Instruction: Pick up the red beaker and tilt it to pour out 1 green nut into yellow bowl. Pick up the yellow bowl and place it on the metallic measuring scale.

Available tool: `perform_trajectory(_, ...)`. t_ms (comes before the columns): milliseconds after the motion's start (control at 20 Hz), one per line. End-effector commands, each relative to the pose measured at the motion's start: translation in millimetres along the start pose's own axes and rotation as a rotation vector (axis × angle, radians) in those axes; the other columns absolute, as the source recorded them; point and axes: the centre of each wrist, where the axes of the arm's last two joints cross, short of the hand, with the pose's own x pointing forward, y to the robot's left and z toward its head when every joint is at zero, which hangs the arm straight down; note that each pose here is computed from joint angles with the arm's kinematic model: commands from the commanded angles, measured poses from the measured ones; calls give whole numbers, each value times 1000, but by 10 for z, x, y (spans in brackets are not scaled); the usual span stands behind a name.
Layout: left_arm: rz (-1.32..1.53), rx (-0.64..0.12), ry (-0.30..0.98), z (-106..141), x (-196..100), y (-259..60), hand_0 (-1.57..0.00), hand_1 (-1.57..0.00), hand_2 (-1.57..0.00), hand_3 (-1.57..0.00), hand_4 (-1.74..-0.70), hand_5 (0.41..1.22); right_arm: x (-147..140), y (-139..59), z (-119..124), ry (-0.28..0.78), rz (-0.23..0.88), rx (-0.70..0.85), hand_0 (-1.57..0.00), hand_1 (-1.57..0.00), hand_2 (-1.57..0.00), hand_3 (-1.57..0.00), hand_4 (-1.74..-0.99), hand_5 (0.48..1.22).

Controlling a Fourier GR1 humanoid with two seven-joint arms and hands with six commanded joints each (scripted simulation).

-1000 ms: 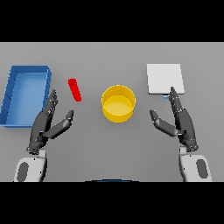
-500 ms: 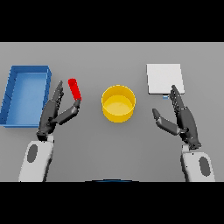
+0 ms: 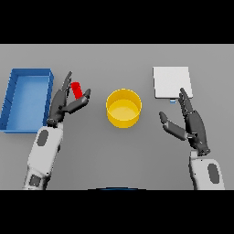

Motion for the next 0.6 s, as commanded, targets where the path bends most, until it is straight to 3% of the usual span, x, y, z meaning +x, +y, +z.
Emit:
perform_trajectory(0, -12, -2, -6, -43, -5, -40, 1, 1, 1, 1, -1225, 639, -19, -1, 15, -4, -1, 1, 1, 1, 1, 1, -1303, 637)
perform_trajectory(400, 34, 11, -43, -223, -118, -137, 1, -6, -50, -30, -1347, 726, -54, -5, -28, 2, 4, -10, 1, 1, 1, 1, -1301, 647)
perform_trajectory(500, 58, 28, -46, -250, -125, -170, -338, -306, -322, -239, -1385, 765, -50, -3, -10, 4, 0, -10, 1, 1, 1, 1, -1294, 645)
perform_trajectory(550, 82, 33, -48, -268, -118, -211, -585, -556, -551, -416, -1416, 786, -64, 2, -16, 18, 0, -5, 1, 1, 1, 1, -1292, 645)
